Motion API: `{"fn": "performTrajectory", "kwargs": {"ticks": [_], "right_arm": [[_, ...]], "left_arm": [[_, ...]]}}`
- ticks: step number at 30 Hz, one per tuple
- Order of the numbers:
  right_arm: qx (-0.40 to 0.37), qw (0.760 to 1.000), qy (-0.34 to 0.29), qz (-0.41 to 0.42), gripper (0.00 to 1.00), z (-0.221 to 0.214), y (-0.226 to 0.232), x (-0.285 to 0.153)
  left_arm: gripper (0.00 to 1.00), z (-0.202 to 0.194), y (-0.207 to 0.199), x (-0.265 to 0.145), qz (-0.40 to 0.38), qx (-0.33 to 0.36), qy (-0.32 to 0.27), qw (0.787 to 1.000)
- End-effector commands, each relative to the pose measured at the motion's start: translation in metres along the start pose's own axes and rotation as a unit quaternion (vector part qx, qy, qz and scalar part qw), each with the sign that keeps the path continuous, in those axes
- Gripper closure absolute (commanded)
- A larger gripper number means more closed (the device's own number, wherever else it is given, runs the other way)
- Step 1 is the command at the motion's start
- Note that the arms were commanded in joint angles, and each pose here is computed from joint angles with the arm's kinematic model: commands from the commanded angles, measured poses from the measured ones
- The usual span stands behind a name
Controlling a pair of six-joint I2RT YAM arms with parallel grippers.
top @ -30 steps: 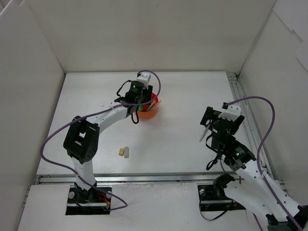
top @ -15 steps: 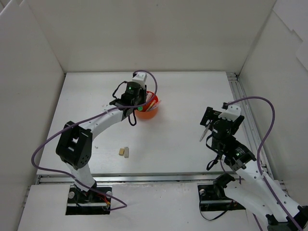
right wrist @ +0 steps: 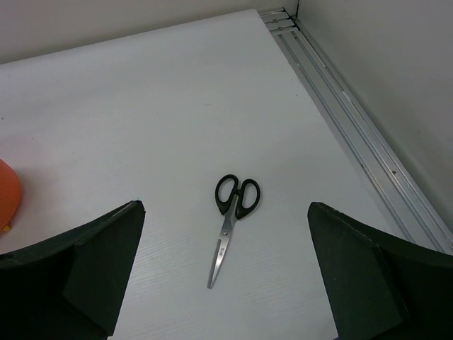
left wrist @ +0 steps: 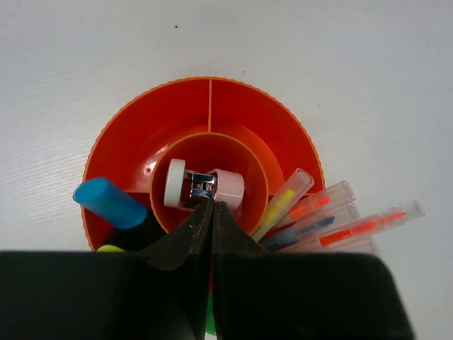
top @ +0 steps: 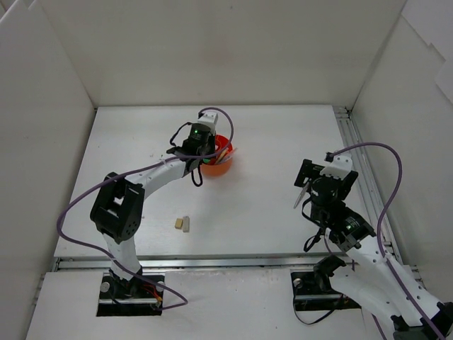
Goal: Sort the stationery into containers
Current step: Place the stationery in the storage box.
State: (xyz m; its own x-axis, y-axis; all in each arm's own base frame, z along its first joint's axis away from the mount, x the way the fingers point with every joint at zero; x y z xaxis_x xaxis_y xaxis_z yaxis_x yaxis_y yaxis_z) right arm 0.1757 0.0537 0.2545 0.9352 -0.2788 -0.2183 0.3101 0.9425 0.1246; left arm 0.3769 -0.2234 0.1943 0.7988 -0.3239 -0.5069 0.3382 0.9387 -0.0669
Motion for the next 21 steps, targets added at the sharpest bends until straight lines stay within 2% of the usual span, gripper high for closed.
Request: {"fn": "performTrajectory", "kwargs": {"ticks": [1,7,12,13,16,18,19,20,21], "right_arm": [[0.012,1.0,-0.018,-0.02,0.02,0.007,0.003,0.005],[0.012,1.0,-0.015,-0.013,0.02,0.008,0.005,0.005],[0.004,1.0,-0.005,0.025,0.02,0.01,0.012,0.004],[0.001,1.0,-0.003,0.028,0.02,0.01,0.012,0.005],[-0.006,0.999,0.007,0.052,0.02,0.011,0.018,0.006],[-0.008,0.998,0.013,0.068,0.02,0.01,0.021,0.006],[-0.008,0.997,0.015,0.069,0.02,0.01,0.022,0.006],[-0.008,0.998,0.018,0.067,0.02,0.007,0.022,0.007],[-0.007,0.998,0.019,0.066,0.02,0.007,0.023,0.007]], "left_arm": [[1.0,0.029,-0.002,-0.007,-0.006,-0.02,-0.035,0.999],[1.0,0.033,-0.002,-0.021,-0.015,-0.027,-0.049,0.998],[0.87,0.067,-0.008,-0.055,-0.062,-0.006,-0.099,0.993],[0.75,0.072,-0.008,-0.062,-0.07,-0.001,-0.106,0.992],[0.56,0.084,-0.011,-0.091,-0.086,0.01,-0.124,0.989],[0.29,0.084,-0.01,-0.119,-0.085,0.012,-0.125,0.988],[0.05,0.08,-0.008,-0.128,-0.079,0.002,-0.123,0.989],[0.0,0.069,-0.006,-0.141,-0.066,-0.007,-0.119,0.991],[0.0,0.059,-0.002,-0.15,-0.056,-0.014,-0.101,0.993]]}}
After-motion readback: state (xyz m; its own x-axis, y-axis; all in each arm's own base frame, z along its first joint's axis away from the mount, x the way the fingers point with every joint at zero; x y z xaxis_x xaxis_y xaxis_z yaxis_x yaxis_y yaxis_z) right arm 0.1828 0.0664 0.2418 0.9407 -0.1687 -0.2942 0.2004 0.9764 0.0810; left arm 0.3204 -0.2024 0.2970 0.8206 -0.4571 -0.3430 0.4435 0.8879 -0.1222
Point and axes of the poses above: each gripper's point midway between its finger pads, its own x axis out along the fingers, its own y axis along the line the jaws close on, z = x × y, the point moved 10 cm from there along -x, back along the fingers, and after that the axes turned 5 degrees about x, right-handed, at the moved point
